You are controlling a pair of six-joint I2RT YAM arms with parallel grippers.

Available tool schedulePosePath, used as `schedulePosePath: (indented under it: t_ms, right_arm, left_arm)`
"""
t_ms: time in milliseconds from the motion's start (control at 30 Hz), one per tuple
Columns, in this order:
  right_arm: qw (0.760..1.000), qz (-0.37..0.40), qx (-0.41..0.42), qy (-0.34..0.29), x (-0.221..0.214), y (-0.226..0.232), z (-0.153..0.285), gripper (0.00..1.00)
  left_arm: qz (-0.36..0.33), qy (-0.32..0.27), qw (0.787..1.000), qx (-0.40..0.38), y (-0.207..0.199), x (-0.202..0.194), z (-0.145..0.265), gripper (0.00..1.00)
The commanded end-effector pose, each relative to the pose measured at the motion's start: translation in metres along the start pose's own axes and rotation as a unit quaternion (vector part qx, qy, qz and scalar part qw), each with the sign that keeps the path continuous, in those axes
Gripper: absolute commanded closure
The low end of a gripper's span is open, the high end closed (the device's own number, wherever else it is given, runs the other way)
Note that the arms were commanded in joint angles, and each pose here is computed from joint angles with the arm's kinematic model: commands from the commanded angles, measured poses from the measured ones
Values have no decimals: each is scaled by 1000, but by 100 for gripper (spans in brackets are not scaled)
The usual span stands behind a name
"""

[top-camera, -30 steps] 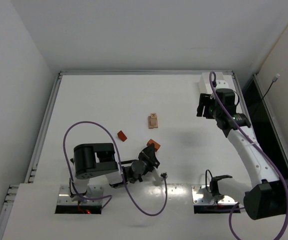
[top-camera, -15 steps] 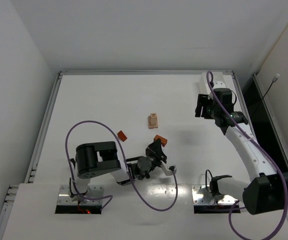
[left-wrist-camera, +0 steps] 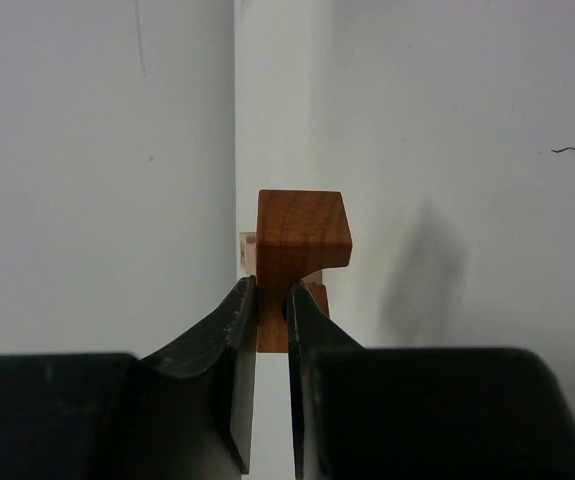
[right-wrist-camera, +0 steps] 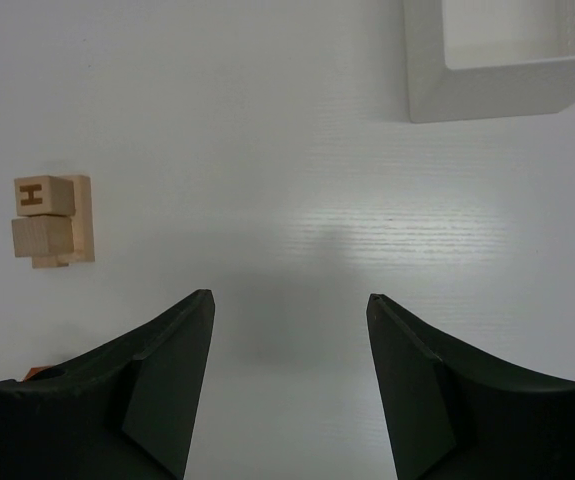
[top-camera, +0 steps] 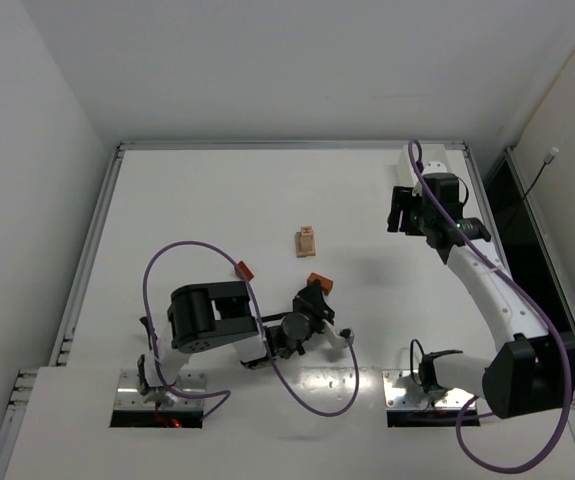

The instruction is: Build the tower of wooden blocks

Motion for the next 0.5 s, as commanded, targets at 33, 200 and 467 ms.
schedulePosePath:
  t_ms: [33,200,467]
  right_arm:
    - [999,-11,3,-45,25,0,2,41]
    - [999,-11,4,-41,24,0,2,41]
    - [999,-10,4,-36,27,0,-3,41]
  left_arm:
    - [60,-31,996,53,12,7,-10,92]
    - [58,-26,997,44,3,4,-13,87]
    - [64,-15,997,34,-3,1,-14,76]
Point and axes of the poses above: each gripper's point midway between its finger pads, its own z axis back along the fingers, its own y axis along the line the jaws close on, x = y × z, the point moved 9 cm from there along z, back along the fingers, and after that the axes turned 12 degrees about z, right-handed, at the moved point
